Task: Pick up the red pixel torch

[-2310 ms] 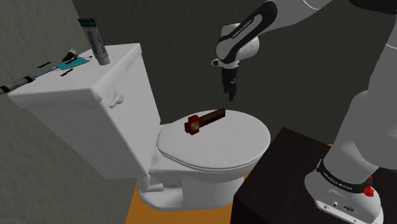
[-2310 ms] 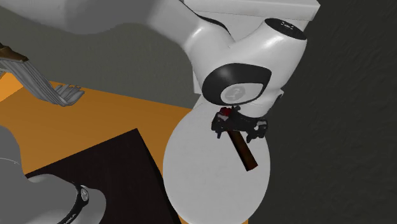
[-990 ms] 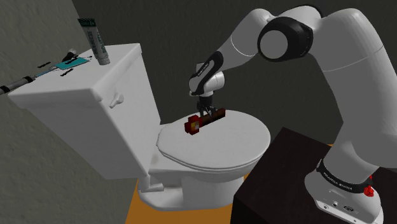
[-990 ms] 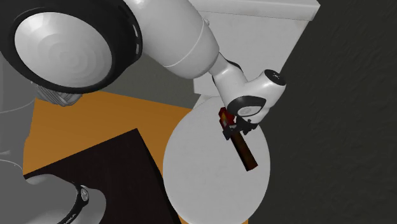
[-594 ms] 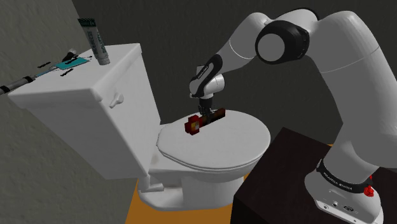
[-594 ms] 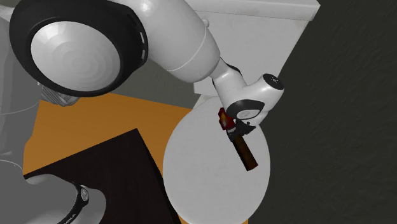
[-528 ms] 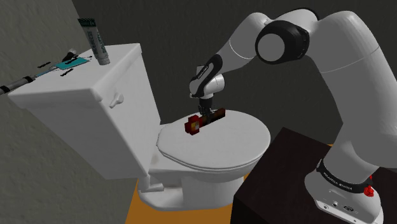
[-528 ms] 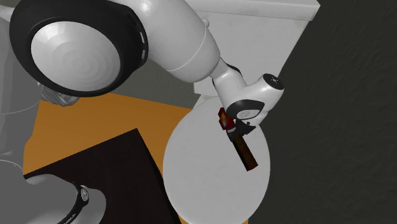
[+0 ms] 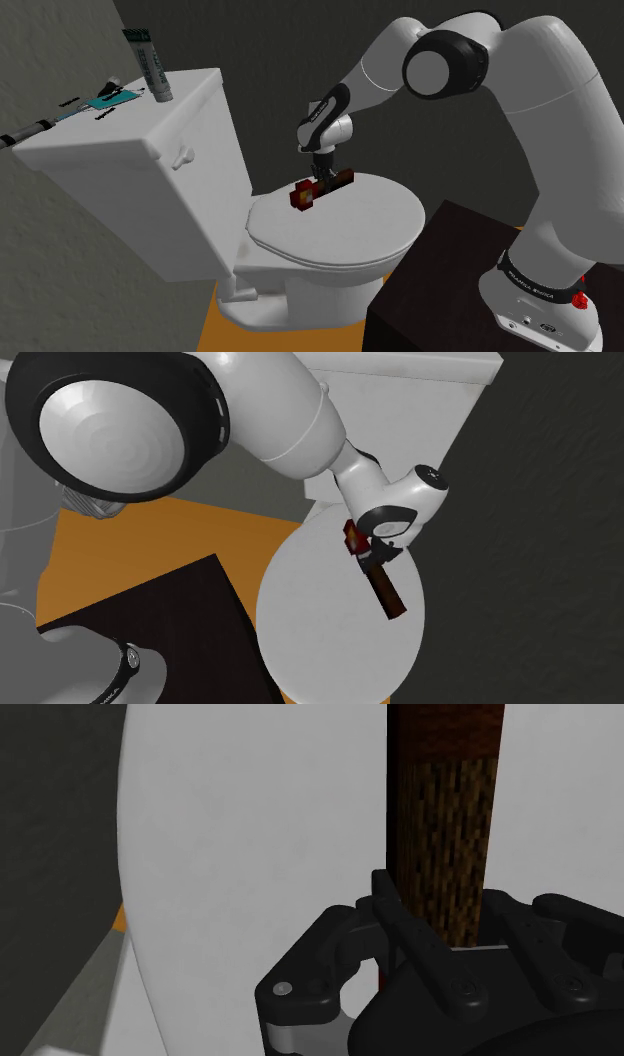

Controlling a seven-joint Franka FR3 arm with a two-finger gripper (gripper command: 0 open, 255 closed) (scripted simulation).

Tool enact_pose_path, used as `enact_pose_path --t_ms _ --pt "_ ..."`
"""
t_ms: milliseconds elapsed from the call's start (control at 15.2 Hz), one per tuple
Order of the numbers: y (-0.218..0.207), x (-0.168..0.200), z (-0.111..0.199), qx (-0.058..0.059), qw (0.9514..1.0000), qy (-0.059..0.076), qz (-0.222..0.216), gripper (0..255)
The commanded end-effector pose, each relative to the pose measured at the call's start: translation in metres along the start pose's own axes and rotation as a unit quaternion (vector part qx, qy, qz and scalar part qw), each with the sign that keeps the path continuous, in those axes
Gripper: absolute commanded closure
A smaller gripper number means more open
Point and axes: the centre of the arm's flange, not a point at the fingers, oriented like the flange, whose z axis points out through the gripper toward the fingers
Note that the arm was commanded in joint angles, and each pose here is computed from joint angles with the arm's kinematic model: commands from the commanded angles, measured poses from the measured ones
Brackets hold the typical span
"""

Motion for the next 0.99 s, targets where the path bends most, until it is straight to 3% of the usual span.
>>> enact_pose_path --t_ms 0,924 --pt "-0.002 0.000 -0.009 0.000 1.0000 0.000 0.000 255" --pt "-0.009 0.006 -0.073 0.000 1.0000 0.000 0.000 255"
